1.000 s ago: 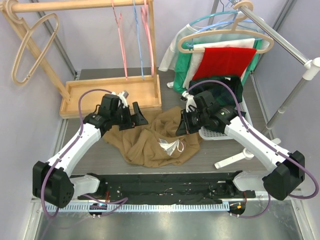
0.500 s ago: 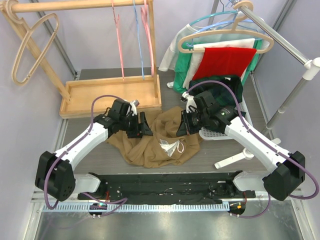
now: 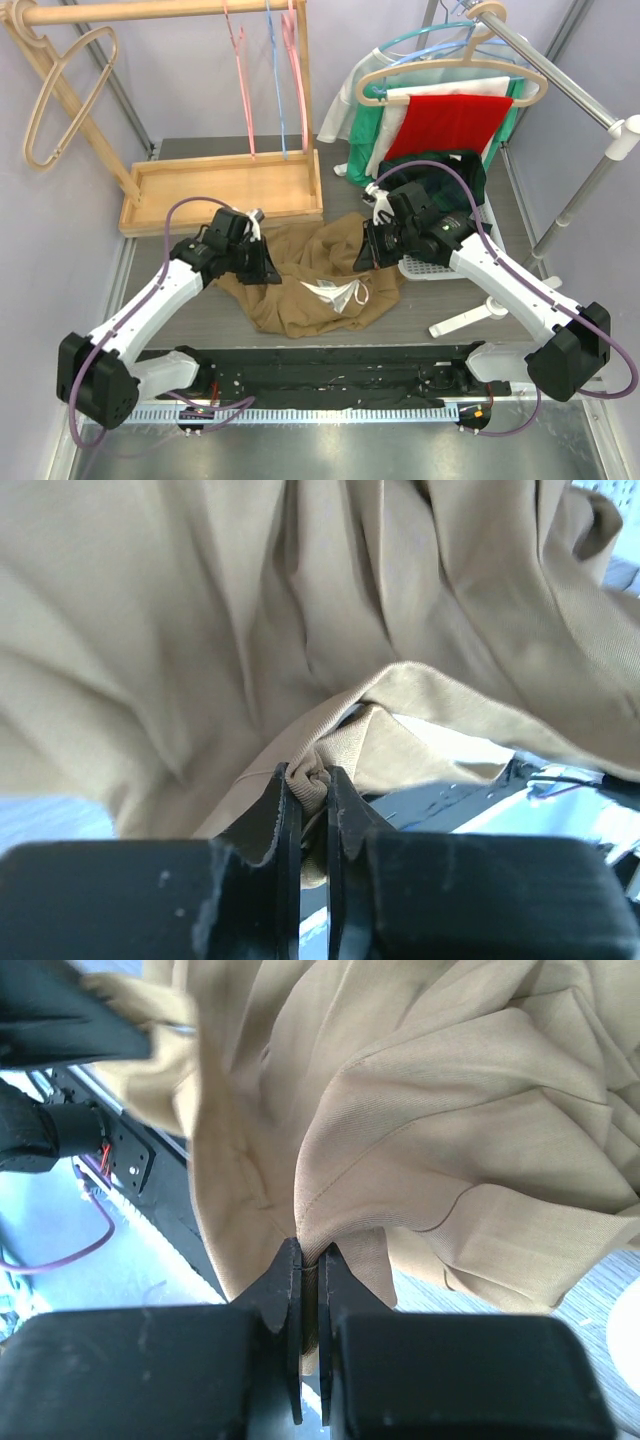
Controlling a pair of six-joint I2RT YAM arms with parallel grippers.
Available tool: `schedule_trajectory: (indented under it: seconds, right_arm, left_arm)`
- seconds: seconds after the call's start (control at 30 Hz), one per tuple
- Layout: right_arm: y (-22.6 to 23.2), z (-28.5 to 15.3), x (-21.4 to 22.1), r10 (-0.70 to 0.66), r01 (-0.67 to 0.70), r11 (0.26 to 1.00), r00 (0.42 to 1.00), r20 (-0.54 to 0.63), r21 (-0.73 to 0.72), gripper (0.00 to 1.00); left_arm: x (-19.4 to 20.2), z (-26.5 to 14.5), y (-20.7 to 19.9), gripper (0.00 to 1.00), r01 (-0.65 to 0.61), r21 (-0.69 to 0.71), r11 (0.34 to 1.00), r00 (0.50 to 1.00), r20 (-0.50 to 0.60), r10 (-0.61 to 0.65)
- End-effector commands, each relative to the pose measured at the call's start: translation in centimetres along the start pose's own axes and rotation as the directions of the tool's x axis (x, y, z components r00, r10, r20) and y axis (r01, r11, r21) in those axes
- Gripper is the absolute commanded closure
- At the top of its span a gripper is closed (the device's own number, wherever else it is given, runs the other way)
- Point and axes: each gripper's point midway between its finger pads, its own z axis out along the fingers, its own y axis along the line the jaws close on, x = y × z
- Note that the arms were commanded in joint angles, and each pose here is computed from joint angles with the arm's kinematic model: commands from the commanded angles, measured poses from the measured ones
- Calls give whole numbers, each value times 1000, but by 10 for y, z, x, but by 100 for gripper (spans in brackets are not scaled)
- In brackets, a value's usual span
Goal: Place the skirt on the hanger
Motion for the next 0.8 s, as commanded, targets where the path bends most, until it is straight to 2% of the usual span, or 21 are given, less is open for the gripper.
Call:
schedule_trajectory:
  seconds: [0.0,0.13,0.27,0.3,0.33,0.37,0.4,0.43,0.47,0.53,0.57,0.63,0.67,0.77]
  right_arm:
    - [8,-13,-23,4,-6,1000,995,97,12,99]
    - [6,-16,-44,43,-53,997,986,163,56,99]
    - [3,-13,-70,110,-134,987,965,239,86,99]
    - [1,-11,-73,134,-161,983,959,251,91,99]
    - [-2,-7,-75,179,-212,972,948,264,99,99]
    - [-7,0,-80,205,-243,964,938,280,107,99]
    - [-15,2,-84,225,-278,951,923,314,138,99]
    - [-21,10,-80,283,-342,929,904,321,142,99]
    - [-23,15,-86,298,-358,925,890,346,125,99]
    - [-34,26,-79,334,-403,904,875,350,145,99]
    - [-36,30,-80,351,-421,896,866,356,139,99]
    - [-41,42,-70,368,-433,888,872,322,156,99]
    - [-44,46,-66,370,-432,887,876,308,163,99]
    - [-51,58,-53,374,-426,884,891,259,191,99]
  left_arm:
    - [-1,-34,15,100,-95,-98,991,992,73,103]
    - [-36,-79,14,100,-217,-199,956,934,242,262]
    - [-68,-119,-12,100,-364,-204,909,815,403,417]
    - [-77,-131,-26,100,-409,-181,894,756,482,443]
    - [-82,-135,-30,100,-451,-190,872,710,516,480]
    - [-81,-130,-29,100,-469,-184,864,684,542,487]
    - [-82,-140,-35,100,-488,-171,856,632,607,482]
    - [-94,-151,-50,100,-501,-148,853,555,701,448]
    - [-88,-135,-42,100,-495,-132,859,567,700,434]
    - [-85,-131,-44,100,-473,-81,877,571,730,376]
    - [-77,-116,-37,100,-426,-34,904,631,705,324]
    - [-62,-98,-33,100,-389,30,921,705,653,277]
    - [-51,-82,-27,100,-327,79,942,762,611,214]
    - [-26,-57,-20,100,-233,172,957,849,516,114]
